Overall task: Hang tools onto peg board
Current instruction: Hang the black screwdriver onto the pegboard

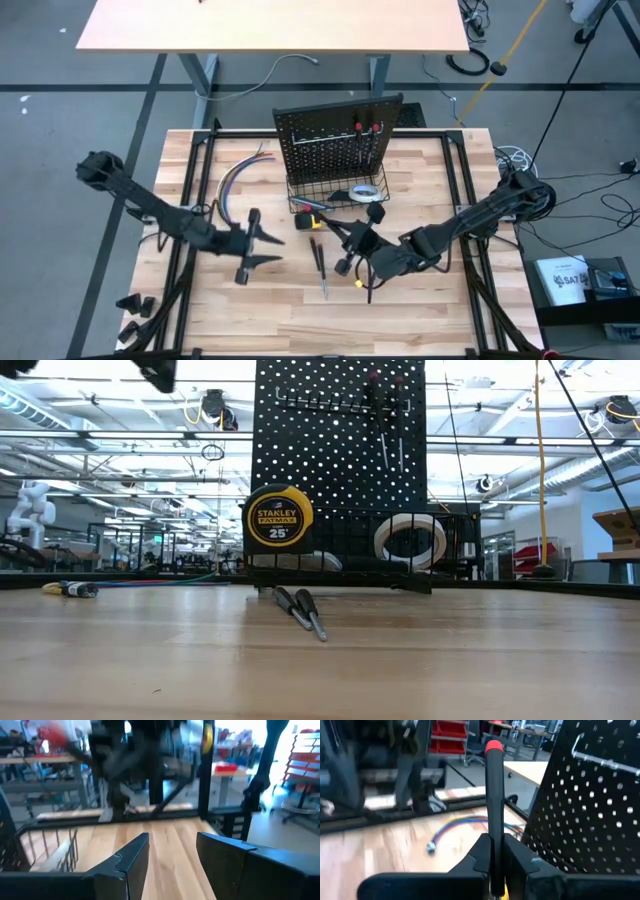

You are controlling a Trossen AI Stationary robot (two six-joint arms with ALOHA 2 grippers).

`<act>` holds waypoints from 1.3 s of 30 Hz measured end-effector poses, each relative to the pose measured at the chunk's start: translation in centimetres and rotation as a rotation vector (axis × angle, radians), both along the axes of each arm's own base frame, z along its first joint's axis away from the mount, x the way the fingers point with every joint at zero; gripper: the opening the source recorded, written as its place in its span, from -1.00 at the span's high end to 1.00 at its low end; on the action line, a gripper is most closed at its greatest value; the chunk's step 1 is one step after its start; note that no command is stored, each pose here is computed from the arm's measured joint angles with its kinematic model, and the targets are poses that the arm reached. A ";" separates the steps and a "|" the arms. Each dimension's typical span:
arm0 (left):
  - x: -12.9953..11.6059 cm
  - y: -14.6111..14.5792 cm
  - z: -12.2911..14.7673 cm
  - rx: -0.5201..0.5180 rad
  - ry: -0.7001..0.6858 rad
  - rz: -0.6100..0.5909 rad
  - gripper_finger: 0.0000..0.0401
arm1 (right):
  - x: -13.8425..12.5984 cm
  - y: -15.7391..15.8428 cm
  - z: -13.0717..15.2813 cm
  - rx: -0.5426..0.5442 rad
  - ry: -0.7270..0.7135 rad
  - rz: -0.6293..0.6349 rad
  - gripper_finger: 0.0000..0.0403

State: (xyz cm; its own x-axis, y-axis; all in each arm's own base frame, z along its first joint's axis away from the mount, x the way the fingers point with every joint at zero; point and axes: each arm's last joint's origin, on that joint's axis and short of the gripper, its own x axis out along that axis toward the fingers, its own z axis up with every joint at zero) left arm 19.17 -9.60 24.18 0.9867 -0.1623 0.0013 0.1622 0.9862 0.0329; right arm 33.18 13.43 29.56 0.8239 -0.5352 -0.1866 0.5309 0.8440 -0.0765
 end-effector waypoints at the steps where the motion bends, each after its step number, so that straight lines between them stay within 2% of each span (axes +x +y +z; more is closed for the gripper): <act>1: 0.4 0.5 0.2 -0.010 -0.020 -0.007 0.15 | -0.1 -0.3 -0.6 0.000 0.011 -0.004 0.92; 4: 1.4 2.0 0.6 -0.034 -0.088 -0.021 0.15 | -0.5 -1.8 -2.3 0.012 0.004 -0.037 0.92; 7: 2.4 3.6 0.5 -0.058 -0.115 0.049 0.15 | -1.2 -3.4 -2.7 -0.010 -0.093 -0.022 0.92; 9: 3.0 4.8 0.4 -0.066 -0.136 0.086 0.15 | -1.8 -4.1 -2.3 -0.068 -0.207 0.076 0.92; 12: 4.0 6.2 0.2 -0.100 -0.179 0.060 0.15 | -3.4 -5.3 -2.1 -0.205 -0.425 0.207 0.92; 14: 4.4 7.1 0.3 -0.143 -0.235 0.009 0.15 | -4.6 -6.4 -2.4 -0.292 -0.542 0.230 0.92; 16: 5.1 7.7 0.6 -0.192 -0.277 -0.021 0.15 | -5.4 -7.7 -3.1 -0.320 -0.597 0.217 0.92; 20: 6.9 8.5 0.9 -0.211 -0.307 -0.007 0.15 | -5.5 -9.5 -4.1 -0.285 -0.609 0.239 0.92; 25: 9.2 8.4 1.3 -0.047 -0.327 0.025 0.15 | -5.0 -10.0 -4.7 -0.263 -0.543 0.278 0.92; 30: 10.3 8.7 2.2 0.049 -0.368 0.096 0.15 | -4.8 -9.7 -5.1 -0.239 -0.520 0.345 0.92; 39: 10.7 9.6 2.8 0.060 -0.382 0.120 0.15 | -4.6 -9.8 -5.3 -0.221 -0.508 0.392 0.92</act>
